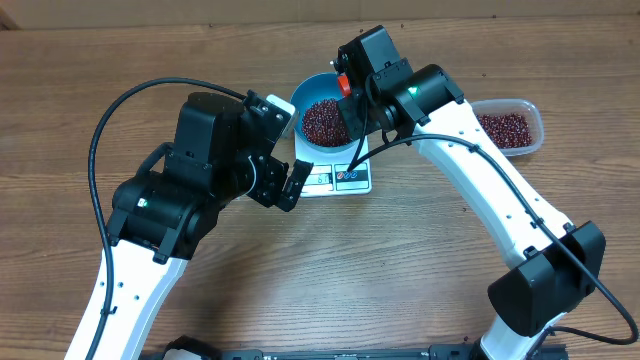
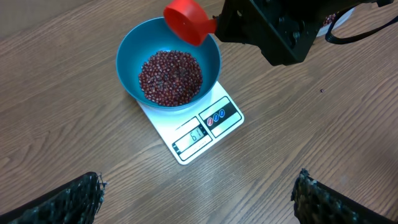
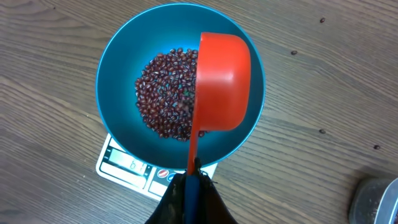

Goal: Scoop item into bowl and weigh 150g on scale
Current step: 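Tip the scoop to pour beans into the blue bowl, then return the empty scoop with the right gripper to the bean tub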

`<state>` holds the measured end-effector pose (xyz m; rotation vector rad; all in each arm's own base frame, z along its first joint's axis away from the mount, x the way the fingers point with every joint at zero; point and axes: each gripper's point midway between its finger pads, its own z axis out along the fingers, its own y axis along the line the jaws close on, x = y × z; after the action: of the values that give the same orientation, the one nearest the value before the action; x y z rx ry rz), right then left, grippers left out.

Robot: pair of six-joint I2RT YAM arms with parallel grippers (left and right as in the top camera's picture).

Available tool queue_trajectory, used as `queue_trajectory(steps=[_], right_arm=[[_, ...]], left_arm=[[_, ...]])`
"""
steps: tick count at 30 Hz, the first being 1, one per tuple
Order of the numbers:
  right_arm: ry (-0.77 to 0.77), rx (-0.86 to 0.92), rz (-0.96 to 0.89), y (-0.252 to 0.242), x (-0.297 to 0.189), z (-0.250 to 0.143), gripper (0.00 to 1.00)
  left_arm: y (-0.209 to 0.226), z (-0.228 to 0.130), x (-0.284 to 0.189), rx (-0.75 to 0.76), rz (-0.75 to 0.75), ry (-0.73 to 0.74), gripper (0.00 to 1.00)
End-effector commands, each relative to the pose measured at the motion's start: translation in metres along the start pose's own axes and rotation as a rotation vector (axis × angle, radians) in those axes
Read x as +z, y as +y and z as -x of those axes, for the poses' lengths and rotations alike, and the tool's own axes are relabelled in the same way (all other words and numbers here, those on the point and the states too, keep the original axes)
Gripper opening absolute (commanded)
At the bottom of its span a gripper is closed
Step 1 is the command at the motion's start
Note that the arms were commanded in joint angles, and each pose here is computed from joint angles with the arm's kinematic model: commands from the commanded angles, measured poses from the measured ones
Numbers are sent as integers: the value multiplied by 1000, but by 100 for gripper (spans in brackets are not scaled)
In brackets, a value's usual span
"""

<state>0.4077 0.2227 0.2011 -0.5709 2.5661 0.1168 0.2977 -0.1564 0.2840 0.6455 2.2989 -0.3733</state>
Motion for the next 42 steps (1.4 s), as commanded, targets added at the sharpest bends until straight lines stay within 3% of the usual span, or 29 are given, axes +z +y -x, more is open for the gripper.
queue_trajectory(steps=[1, 13, 25, 34, 42], right_arm=[[-53, -1, 15, 2, -15, 13, 4], [-169, 57, 28, -23, -76, 22, 4], [-247, 384, 10, -153, -155, -18, 4], [-138, 636, -89, -233, -157, -80, 4], [-4, 651, -70, -242, -122, -109, 4]], left_arm=[[3, 6, -3, -7, 15, -14, 99], [3, 6, -3, -7, 15, -14, 100], [3, 6, -3, -7, 15, -14, 100], [3, 6, -3, -7, 15, -14, 100], [3, 6, -3, -7, 15, -14, 100]])
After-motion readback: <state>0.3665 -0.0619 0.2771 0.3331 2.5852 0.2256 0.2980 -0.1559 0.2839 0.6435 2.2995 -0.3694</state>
